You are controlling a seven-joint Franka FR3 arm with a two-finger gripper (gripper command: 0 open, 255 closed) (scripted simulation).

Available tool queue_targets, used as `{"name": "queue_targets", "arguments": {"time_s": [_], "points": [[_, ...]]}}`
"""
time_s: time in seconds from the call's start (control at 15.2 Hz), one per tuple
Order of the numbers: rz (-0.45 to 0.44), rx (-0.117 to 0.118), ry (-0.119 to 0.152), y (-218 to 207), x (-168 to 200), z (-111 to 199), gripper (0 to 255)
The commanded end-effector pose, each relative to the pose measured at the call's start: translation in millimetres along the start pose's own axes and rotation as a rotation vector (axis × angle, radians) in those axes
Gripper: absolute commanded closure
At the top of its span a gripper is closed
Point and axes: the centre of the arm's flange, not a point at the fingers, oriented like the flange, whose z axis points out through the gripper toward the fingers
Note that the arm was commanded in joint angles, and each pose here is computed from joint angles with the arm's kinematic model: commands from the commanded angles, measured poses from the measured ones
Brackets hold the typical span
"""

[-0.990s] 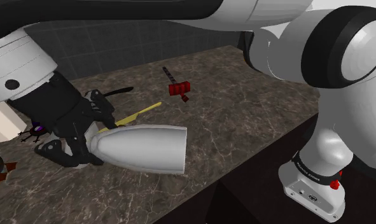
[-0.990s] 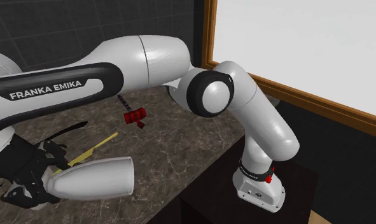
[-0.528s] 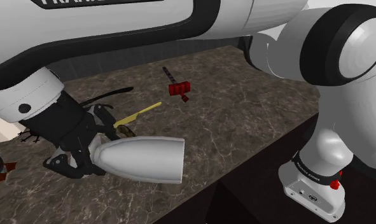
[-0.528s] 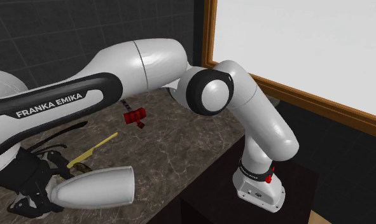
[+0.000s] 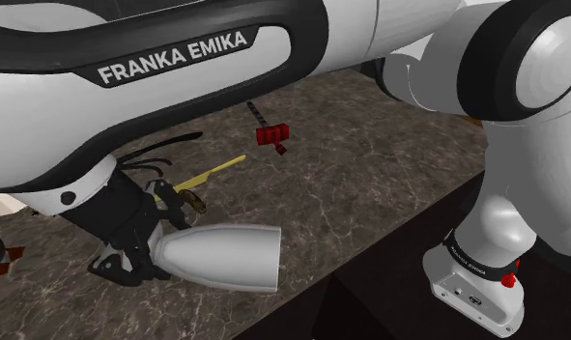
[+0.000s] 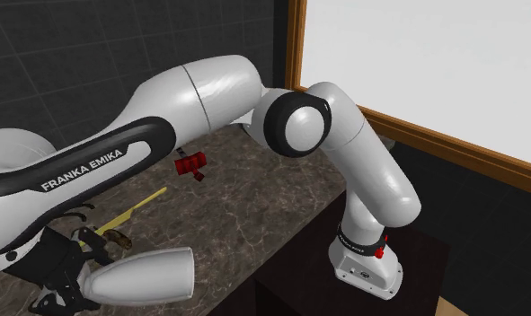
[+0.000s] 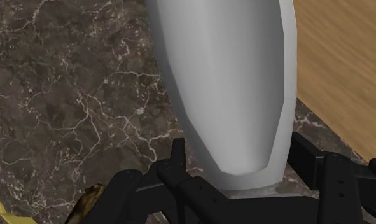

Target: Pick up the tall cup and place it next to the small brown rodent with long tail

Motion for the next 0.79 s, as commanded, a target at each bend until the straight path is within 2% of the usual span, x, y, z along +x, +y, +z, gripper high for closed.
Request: {"name": "queue_targets", "arguments": {"time_s": [0.0,0.73], "points": [[0.0,0.0,0.001,-1,4,9,255],[0.0,0.0,0.001,-6,25,63,255]]}}
